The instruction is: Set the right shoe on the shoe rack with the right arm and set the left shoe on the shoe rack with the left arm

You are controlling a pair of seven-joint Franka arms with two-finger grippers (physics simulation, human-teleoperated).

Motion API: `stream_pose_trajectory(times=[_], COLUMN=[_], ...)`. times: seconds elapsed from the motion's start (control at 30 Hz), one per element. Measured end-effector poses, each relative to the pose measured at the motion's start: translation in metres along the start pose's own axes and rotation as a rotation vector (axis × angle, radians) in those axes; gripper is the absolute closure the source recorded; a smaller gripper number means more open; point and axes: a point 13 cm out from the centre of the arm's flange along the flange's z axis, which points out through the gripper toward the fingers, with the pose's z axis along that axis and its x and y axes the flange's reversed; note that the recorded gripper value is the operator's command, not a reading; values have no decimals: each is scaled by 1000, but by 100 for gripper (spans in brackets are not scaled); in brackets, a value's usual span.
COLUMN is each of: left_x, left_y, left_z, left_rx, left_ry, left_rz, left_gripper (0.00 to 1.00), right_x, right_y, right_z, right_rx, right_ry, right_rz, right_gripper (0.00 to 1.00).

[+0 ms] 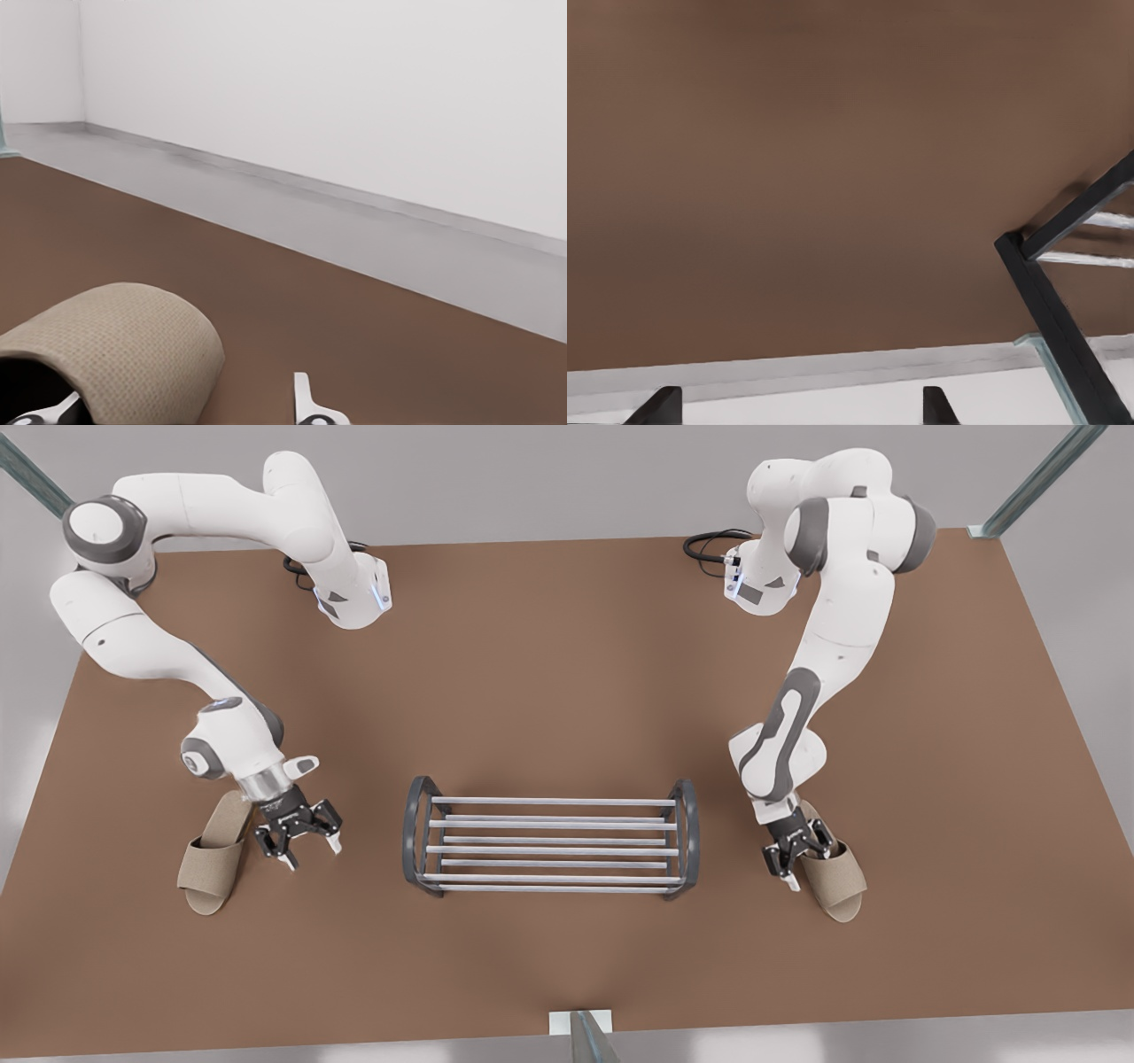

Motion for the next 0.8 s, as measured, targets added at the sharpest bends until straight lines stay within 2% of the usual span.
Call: stream_pose_trajectory(times=[0.27, 0.33, 0.37, 0.47, 0.53, 0.57, 0.73, 0.8], left_x=[-7, -7, -7, -8, -8, -9, -22, -34], left_y=[0, 0, 0, 0, -1, -2, -9, -15], left_z=[13, 13, 13, 13, 13, 12, 10, 7], left_rx=[13, 15, 15, 15, 16, 17, 24, 32], left_ry=[-25, -26, -27, -27, -28, -28, -38, -38], left_rz=[13, 15, 15, 15, 15, 14, 0, -14], left_gripper=[0, 23, 26, 50, 55, 64, 72, 75], right_x=[-38, -46, -48, -55, -65, -70, -94, -96], right_y=[-39, -50, -52, -36, -13, 3, 53, 65], right_z=[-4, -7, -8, -19, -29, -36, -67, -73], right_rx=[-20, -38, -55, -126, -178, -206, -294, -324], right_ry=[-50, -57, -56, -46, -47, -48, -40, -9], right_rz=[-179, -222, -240, -267, -246, -226, -129, -140], right_gripper=[0, 0, 0, 0, 0, 0, 0, 0])
